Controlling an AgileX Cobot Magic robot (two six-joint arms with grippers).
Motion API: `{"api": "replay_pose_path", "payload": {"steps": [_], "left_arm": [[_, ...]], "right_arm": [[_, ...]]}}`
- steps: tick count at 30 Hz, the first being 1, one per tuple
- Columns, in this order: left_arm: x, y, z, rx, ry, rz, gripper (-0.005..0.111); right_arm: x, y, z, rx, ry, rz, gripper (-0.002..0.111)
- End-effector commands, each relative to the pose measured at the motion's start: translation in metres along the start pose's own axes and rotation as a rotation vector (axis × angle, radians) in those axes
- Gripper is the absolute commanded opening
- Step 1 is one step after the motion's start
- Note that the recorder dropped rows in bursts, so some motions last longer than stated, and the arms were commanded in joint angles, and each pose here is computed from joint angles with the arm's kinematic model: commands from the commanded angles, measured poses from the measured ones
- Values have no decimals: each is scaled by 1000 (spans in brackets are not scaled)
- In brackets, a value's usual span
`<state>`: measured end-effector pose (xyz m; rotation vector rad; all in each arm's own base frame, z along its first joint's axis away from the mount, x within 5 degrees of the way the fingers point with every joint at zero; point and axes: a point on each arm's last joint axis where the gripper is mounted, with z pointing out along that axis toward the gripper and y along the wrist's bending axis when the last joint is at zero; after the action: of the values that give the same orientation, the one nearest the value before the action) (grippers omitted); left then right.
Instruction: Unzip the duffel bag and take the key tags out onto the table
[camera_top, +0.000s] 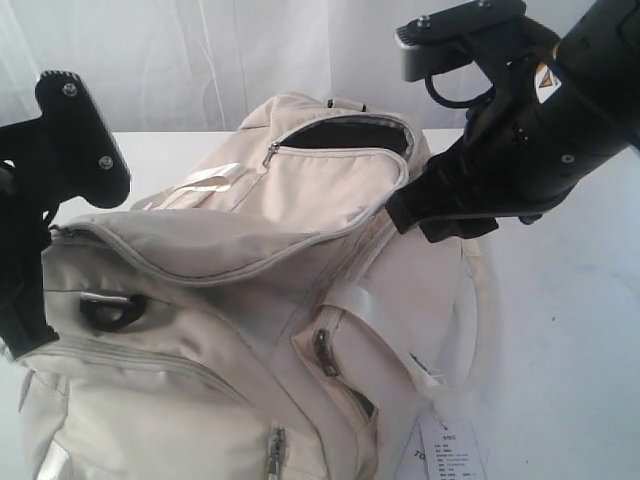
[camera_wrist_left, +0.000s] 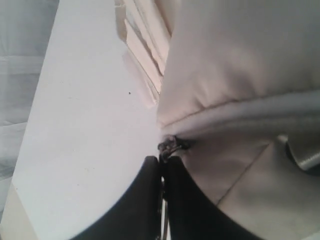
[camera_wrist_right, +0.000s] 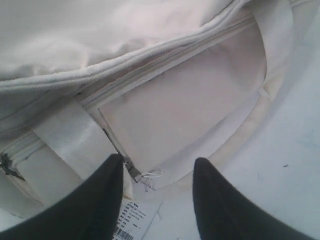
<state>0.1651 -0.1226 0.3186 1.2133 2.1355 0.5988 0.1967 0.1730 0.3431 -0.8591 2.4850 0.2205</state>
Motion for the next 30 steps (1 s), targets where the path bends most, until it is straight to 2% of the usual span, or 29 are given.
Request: {"api": "replay_pose_path", "payload": {"steps": [1, 5, 7, 11, 14, 17, 20, 27, 30], "left_arm": [[5, 19, 10, -102, 34, -28, 3], [7, 31, 23, -130, 40, -62, 20], [7, 33, 28, -115, 34, -89, 34], [7, 29, 33, -54, 46, -137, 61], [7, 21, 33, 24, 52, -191, 74], [6, 12, 30, 142, 51, -221, 77], [2, 11, 23, 214, 42, -222, 76], [-9, 31, -7, 275, 42, -267, 76], [-19, 30, -23, 407, -33, -240, 76]], "right_arm": [[2, -1, 0, 8, 12, -1, 42], [2, -1, 0, 8, 14, -1, 42], [3, -1, 0, 8, 20, -1, 42], [3, -1, 0, 8, 20, -1, 42], [3, -1, 0, 8, 19, -1, 42], [3, -1, 0, 8, 19, -1, 42], [3, -1, 0, 8, 15, -1, 42], [2, -1, 0, 8, 11, 1, 42], [1, -1, 0, 6, -2, 1, 42]]}}
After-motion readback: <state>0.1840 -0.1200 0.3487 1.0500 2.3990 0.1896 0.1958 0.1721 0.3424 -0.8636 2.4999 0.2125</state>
